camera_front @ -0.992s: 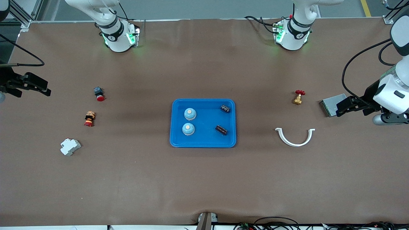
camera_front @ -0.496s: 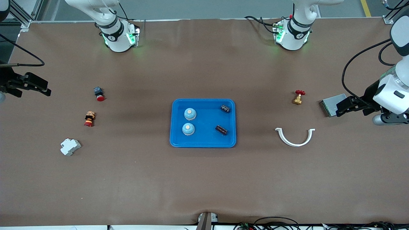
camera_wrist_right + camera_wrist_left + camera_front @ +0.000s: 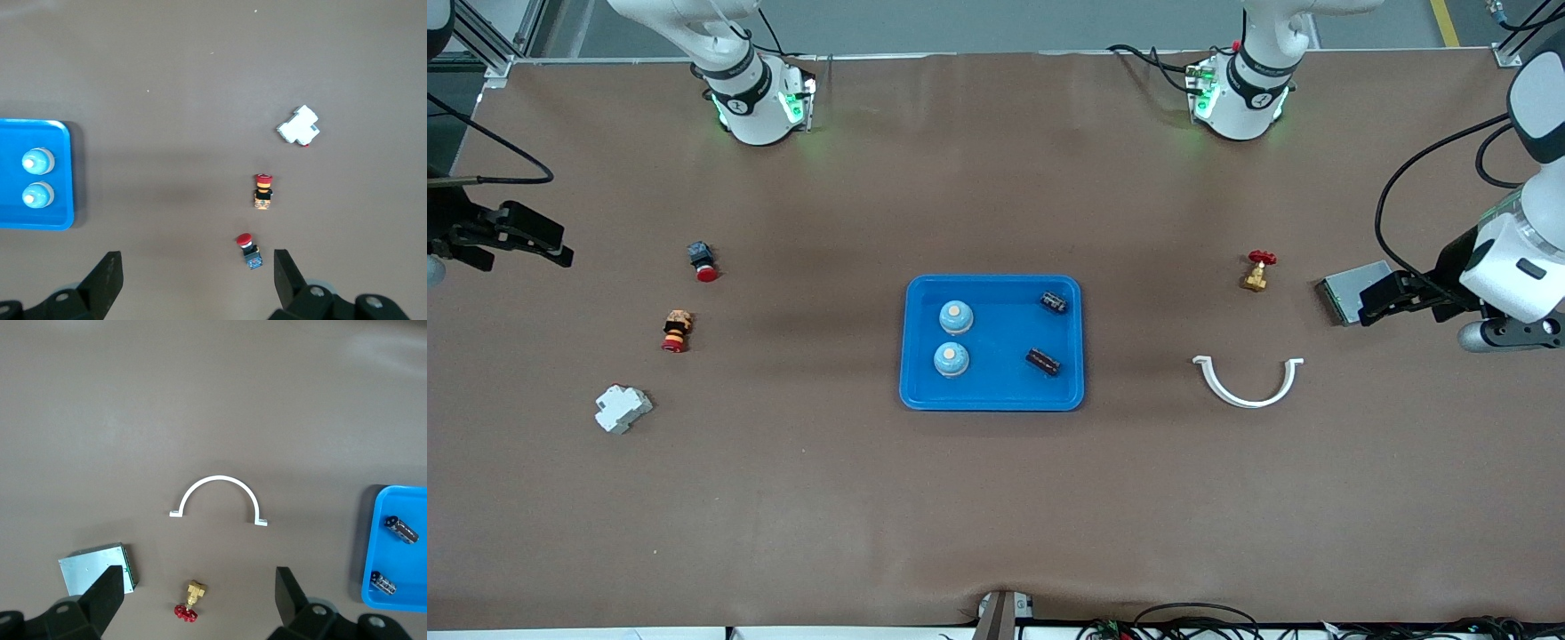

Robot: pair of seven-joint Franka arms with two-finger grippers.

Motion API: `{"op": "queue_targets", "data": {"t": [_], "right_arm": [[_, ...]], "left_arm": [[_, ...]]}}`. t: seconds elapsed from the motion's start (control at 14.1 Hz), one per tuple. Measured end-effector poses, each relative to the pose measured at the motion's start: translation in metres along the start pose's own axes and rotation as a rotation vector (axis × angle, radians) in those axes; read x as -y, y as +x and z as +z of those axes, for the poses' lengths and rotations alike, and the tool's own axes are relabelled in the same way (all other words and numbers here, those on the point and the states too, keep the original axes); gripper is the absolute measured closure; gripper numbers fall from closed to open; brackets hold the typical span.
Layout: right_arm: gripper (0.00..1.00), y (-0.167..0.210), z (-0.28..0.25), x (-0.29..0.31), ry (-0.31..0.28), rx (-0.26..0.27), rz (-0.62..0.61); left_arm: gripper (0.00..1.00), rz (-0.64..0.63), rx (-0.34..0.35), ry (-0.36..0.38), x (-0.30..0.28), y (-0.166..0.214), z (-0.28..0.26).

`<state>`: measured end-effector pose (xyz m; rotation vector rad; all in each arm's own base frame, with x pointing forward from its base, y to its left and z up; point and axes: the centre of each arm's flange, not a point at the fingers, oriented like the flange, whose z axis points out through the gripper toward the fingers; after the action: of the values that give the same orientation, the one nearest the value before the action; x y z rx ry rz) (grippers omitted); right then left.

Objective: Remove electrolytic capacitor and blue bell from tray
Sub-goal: 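Move the right gripper to the bells while the left gripper reaches the capacitors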

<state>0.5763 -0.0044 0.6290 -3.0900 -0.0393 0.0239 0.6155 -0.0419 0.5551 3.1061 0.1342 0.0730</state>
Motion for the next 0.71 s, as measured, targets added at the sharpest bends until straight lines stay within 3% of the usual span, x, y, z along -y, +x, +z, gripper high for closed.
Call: {"op": "queue_targets", "data": {"t": [0.21, 0.5, 0.71], "right_arm": [[0.0, 0.0, 0.011, 0.002, 0.03, 0.022, 0.014], [0.0, 0.001, 0.045, 0.016, 0.056, 0.07, 0.121], [0.0, 0.007, 0.091, 0.058, 0.064, 0.048, 0.173]], "left_arm": [[0.0, -0.037, 0.039, 0.008, -0.002, 0.005, 0.023], [0.0, -0.024, 0.099, 0.019, -0.017, 0.01, 0.058], [0.0, -0.016, 0.111, 0.02, -0.045, 0.004, 0.063]]}}
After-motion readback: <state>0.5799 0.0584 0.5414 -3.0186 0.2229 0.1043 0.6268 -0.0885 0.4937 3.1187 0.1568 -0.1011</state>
